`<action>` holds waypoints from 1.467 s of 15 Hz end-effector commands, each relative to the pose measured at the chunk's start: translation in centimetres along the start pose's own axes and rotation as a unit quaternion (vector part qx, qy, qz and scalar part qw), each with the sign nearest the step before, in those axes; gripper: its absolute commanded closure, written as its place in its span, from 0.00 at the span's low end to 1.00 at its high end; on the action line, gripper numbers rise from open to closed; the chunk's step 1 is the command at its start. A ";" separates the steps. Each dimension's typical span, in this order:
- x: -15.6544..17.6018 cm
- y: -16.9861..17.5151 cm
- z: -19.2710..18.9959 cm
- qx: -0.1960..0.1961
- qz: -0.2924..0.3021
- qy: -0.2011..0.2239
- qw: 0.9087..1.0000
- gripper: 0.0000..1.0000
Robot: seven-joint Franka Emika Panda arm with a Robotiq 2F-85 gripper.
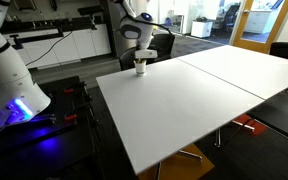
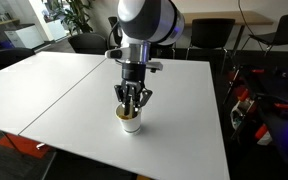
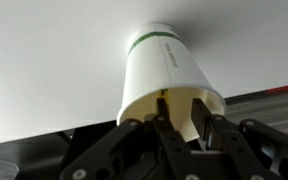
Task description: Remove the object from the white cup and place it on the table
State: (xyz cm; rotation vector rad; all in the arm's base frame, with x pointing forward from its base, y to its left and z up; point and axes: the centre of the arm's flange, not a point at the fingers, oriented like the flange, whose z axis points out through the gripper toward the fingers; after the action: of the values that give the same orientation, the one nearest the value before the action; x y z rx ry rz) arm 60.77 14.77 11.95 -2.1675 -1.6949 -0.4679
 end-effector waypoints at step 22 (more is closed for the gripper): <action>1.5 0.0 -3.0 -0.026 0.002 0.056 0.998 0.98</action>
State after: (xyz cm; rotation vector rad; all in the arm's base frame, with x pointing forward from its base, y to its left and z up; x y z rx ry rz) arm 62.42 15.63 13.52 -2.1181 -1.6444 -0.5605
